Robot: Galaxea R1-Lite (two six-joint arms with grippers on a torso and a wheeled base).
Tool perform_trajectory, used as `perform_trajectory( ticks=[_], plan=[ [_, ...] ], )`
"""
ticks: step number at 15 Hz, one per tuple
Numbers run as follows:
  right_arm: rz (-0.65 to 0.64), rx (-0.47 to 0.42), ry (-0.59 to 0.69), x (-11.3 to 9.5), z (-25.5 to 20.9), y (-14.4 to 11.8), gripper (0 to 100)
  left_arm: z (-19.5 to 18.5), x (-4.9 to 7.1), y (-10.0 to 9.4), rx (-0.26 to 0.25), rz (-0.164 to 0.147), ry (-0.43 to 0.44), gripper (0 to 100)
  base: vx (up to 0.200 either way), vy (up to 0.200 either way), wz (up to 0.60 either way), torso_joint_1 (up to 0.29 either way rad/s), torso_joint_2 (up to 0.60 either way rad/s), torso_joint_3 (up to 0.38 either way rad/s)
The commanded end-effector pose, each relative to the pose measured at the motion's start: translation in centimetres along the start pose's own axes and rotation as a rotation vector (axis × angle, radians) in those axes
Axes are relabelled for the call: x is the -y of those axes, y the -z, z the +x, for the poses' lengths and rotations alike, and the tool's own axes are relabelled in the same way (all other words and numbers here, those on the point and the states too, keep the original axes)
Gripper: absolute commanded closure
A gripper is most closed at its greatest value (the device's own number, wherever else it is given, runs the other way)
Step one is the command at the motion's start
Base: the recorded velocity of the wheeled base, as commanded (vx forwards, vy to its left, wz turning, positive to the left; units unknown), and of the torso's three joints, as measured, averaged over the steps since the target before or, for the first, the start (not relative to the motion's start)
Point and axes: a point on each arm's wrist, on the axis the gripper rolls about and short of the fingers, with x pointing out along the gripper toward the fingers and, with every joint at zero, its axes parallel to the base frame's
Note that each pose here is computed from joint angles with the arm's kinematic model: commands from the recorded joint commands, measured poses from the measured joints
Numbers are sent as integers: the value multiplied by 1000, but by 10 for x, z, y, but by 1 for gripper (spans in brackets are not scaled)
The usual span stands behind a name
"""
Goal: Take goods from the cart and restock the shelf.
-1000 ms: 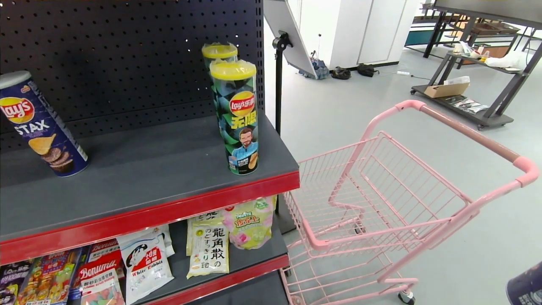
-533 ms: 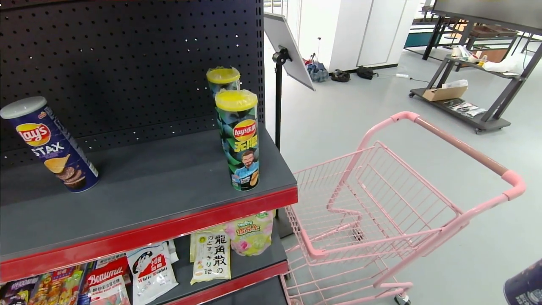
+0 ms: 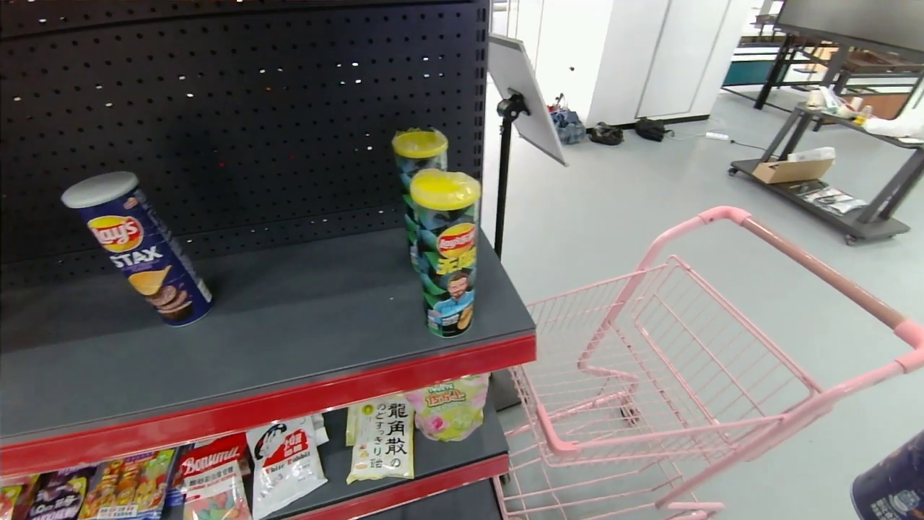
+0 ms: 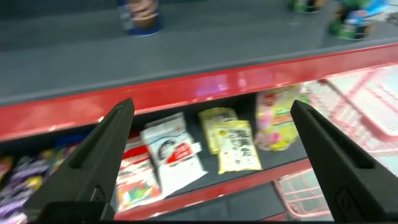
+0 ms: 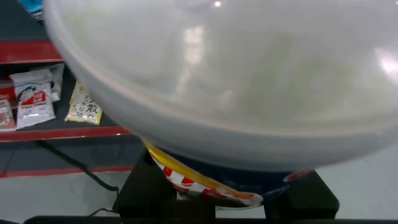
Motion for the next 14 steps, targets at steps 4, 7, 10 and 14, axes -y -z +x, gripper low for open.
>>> perform_trajectory(
  ticks=[4,7,10,14],
  plan=[
    [-3,-10,-3,0,1,3,100,0,0,0,-1,0,0,0,0,0,600,9,2,-1],
    [-24,7,-3,-1,-7,22,100,0,0,0,-1,1,0,0,0,67,0,1,1,1],
    [-15,36,-8,-1,-15,37,100,0,0,0,-1,3,0,0,0,200,0,2,4,4],
    [-18,91,-4,-1,-26,50,100,0,0,0,-1,3,0,0,0,200,0,4,2,2]
  ],
)
